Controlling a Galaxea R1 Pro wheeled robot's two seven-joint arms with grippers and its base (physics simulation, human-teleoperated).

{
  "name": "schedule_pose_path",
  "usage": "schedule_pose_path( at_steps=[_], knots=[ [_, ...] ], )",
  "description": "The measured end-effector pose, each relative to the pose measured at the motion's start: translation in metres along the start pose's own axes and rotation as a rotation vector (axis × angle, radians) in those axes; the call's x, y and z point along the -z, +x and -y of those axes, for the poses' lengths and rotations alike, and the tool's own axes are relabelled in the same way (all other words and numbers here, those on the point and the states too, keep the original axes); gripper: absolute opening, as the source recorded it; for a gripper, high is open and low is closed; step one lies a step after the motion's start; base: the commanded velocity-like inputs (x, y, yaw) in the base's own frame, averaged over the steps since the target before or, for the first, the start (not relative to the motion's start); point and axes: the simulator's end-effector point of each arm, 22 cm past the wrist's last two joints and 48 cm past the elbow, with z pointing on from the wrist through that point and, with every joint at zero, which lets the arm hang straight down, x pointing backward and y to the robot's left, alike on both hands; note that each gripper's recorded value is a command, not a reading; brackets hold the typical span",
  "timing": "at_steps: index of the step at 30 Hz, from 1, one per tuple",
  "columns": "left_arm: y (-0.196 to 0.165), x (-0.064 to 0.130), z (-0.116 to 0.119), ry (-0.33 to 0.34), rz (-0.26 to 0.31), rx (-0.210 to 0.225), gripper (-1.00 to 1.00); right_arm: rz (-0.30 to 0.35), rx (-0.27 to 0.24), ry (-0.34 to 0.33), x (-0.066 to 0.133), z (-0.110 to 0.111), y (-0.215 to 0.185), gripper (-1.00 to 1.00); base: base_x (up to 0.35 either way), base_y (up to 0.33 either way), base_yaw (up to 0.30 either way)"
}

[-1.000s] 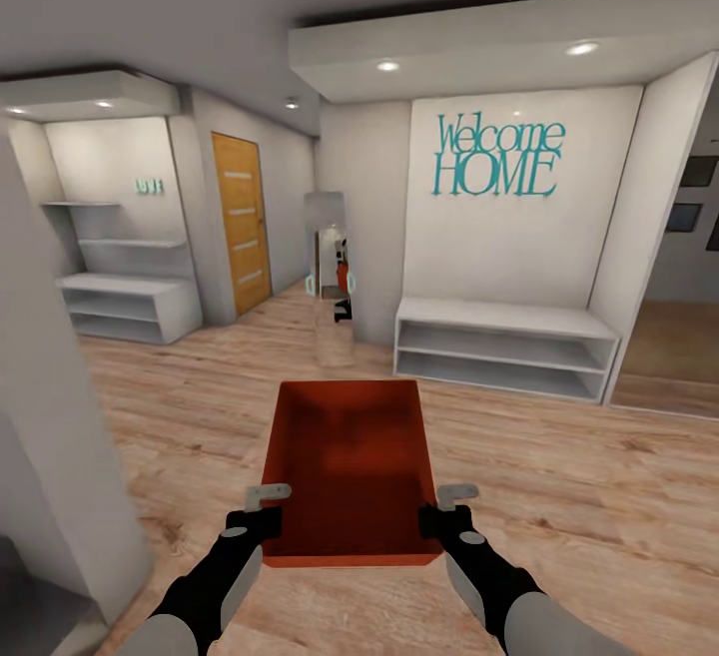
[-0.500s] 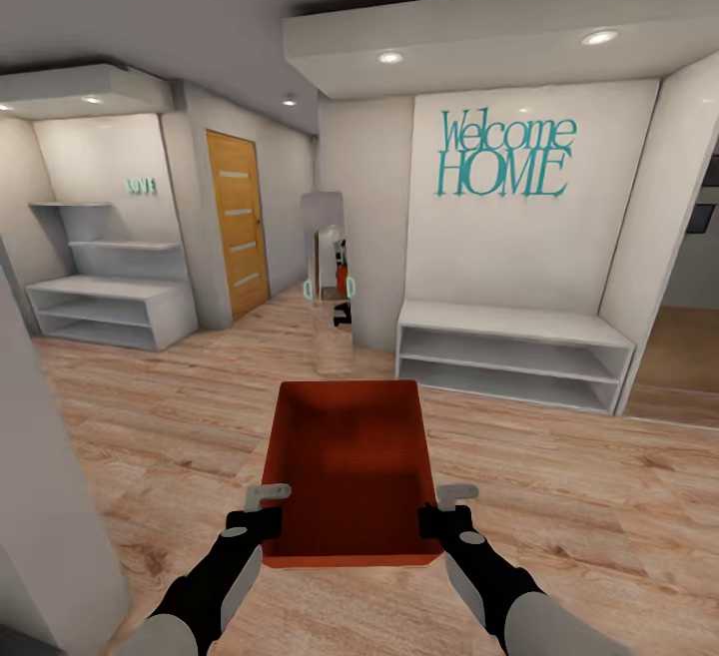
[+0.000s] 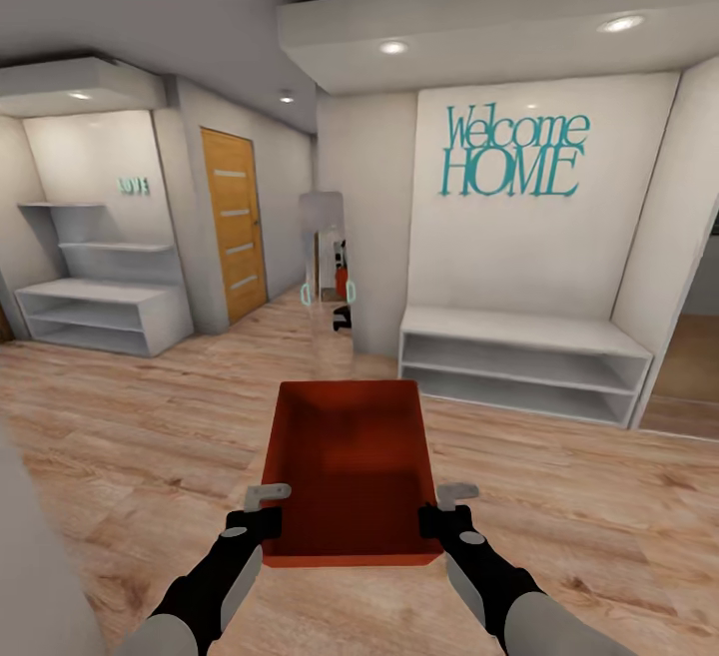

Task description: Move the two storage containers from the living room to the garage. In the garage, place one container on the floor and stack the other container on top of it (either order is fine).

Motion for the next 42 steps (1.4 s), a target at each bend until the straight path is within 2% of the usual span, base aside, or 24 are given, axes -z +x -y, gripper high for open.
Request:
schedule_pose_path(
  at_steps=[13, 30, 42],
  knots=[
    [-0.0023, 0.0010, -0.0007, 0.000, 0.005, 0.000, -1.00, 0.005, 0.000, 0.000, 0.0010, -0.0007, -0.0025, -1.00, 0.325, 0.000, 0.236],
    [-0.0028, 0.0014, 0.0002, 0.000, 0.006, 0.001, -1.00, 0.006, 0.001, 0.000, 0.0011, 0.0002, -0.0031, -1.00, 0.325, 0.000, 0.025],
    [-0.0029, 0.0013, -0.0005, 0.000, 0.006, 0.001, -1.00, 0.006, 0.000, 0.000, 0.0011, -0.0005, -0.0032, -1.00, 0.325, 0.000, 0.250]
  ],
)
